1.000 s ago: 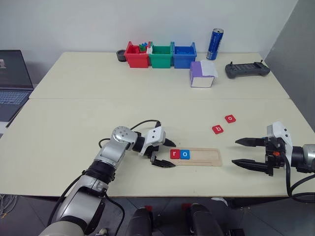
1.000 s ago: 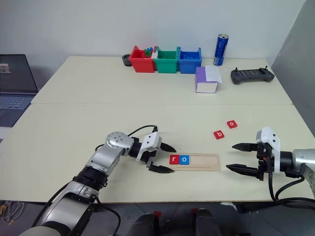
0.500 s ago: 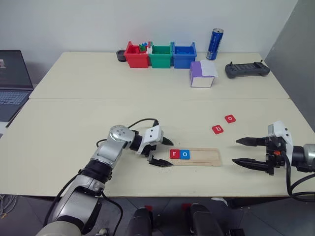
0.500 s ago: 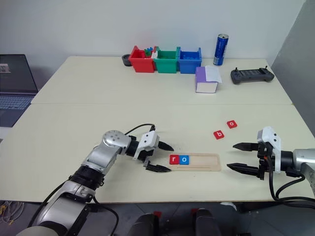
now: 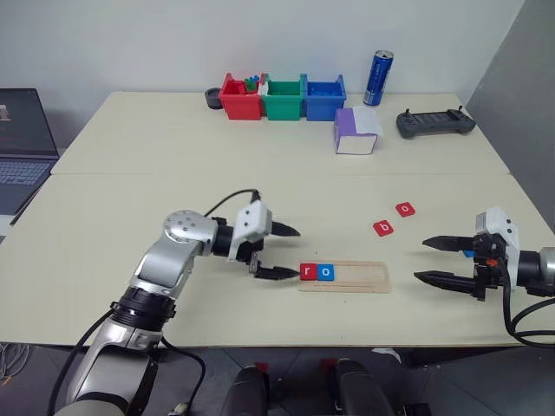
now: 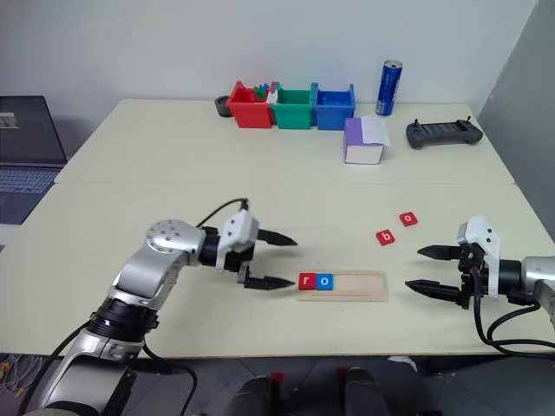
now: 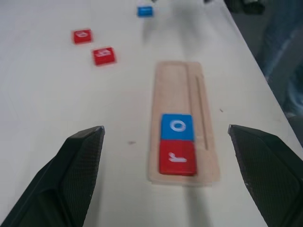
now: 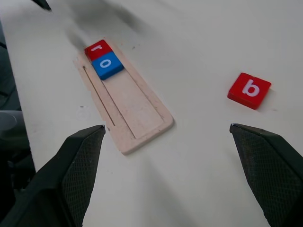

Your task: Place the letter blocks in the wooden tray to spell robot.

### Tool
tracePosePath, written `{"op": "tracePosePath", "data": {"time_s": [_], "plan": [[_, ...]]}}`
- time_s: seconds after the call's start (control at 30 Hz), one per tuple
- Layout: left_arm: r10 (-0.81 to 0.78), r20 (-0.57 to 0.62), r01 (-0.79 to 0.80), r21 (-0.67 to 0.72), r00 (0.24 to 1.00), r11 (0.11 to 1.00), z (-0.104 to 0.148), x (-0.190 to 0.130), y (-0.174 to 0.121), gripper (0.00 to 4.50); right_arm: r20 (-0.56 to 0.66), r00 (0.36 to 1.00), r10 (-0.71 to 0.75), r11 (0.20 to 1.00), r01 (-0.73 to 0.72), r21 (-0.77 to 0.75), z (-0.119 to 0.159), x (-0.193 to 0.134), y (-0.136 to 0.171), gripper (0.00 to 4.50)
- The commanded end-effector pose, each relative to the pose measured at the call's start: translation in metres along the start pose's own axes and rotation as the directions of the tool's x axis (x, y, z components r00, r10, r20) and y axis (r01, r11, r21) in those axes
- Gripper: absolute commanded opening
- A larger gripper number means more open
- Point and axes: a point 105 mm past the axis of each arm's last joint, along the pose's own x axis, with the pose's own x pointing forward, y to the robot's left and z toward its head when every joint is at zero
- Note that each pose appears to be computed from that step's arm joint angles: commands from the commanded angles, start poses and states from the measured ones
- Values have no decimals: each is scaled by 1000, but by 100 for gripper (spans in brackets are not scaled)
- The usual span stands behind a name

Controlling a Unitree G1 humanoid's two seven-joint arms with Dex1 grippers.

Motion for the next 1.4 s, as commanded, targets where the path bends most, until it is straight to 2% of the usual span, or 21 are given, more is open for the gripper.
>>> {"op": "tracePosePath", "data": {"time_s": [0.03,0.13,0.33,0.47,0.67,0.8,0.93,1.4], "plan": [[58,28,-59,8,998,998,13,-19,-3,443,29,998,-51,998,52,-35,15,-7,-6,450],[71,15,-71,-3,997,997,16,-29,-7,443,23,995,-97,995,97,-28,15,-7,-11,450],[140,74,-139,-10,987,990,34,-51,-8,443,29,983,-179,984,180,-11,22,-12,-20,450],[182,52,-179,-71,982,981,37,-61,-4,443,60,982,-181,983,181,5,28,-12,-18,450],[180,74,-178,-33,981,984,50,-62,-16,443,54,986,-154,988,154,8,38,1,-10,450],[172,50,-170,-36,984,985,51,-65,-27,443,107,979,-174,984,177,-18,51,8,-10,450],[144,53,-140,-66,988,988,53,-69,-35,443,76,983,-167,986,164,37,47,14,-9,450],[204,40,-199,-97,978,975,59,-82,-32,443,119,961,-250,967,243,73,53,27,-21,450]]}}
